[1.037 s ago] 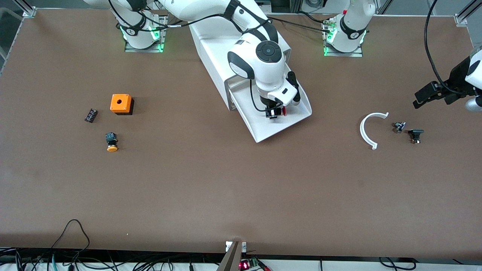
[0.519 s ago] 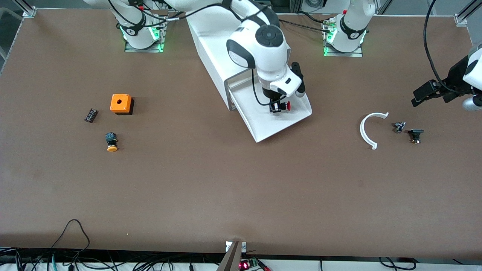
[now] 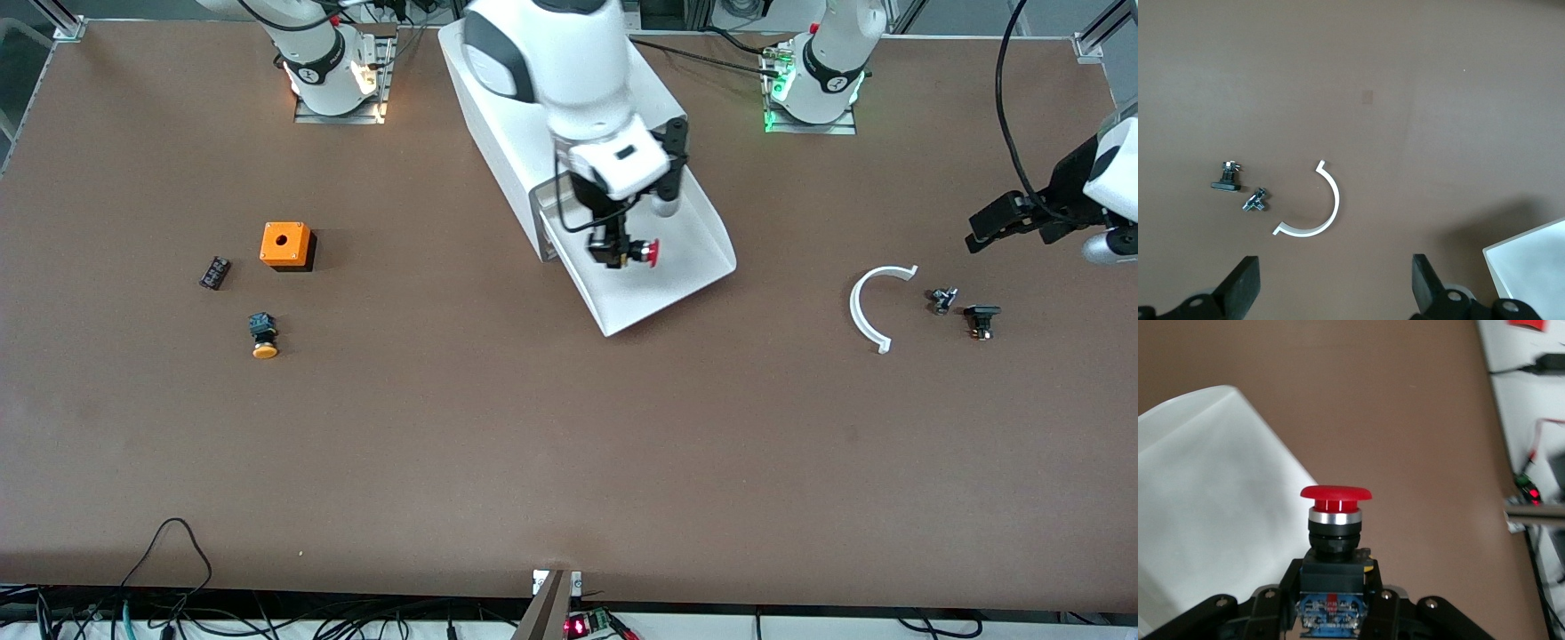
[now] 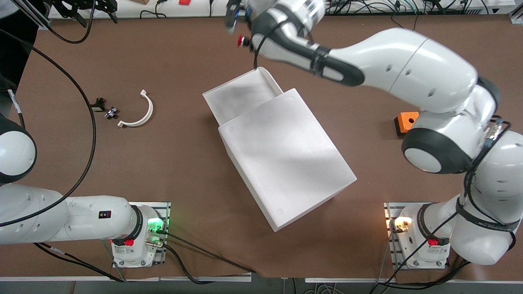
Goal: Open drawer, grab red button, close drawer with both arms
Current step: 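Lift the red button out and carry it beside the yellow button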
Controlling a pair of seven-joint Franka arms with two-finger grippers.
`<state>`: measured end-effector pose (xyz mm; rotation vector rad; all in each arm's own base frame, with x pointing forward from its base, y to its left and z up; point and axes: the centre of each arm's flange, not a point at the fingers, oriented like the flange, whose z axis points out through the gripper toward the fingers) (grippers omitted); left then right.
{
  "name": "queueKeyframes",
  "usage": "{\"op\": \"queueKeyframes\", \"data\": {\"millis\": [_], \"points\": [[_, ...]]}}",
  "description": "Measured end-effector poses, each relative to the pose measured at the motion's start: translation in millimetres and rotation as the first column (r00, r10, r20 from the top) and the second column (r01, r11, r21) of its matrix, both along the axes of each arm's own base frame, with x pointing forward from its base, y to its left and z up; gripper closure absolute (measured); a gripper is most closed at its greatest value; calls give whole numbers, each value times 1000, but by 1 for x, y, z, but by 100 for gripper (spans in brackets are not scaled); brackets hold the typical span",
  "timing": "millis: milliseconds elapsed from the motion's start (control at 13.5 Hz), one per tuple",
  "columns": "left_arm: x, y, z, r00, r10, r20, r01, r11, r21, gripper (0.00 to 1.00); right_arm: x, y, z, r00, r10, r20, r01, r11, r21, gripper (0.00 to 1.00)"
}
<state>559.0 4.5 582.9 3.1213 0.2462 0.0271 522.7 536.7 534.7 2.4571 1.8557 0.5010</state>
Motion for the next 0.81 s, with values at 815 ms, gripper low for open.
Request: {"op": "queueKeyframes", "data": {"millis": [815], "points": [[54,-185,-174,966,258,-37,-260,962,-80,0,111,-214,-82,506,-851,-142,839,523,-148,59]]}}
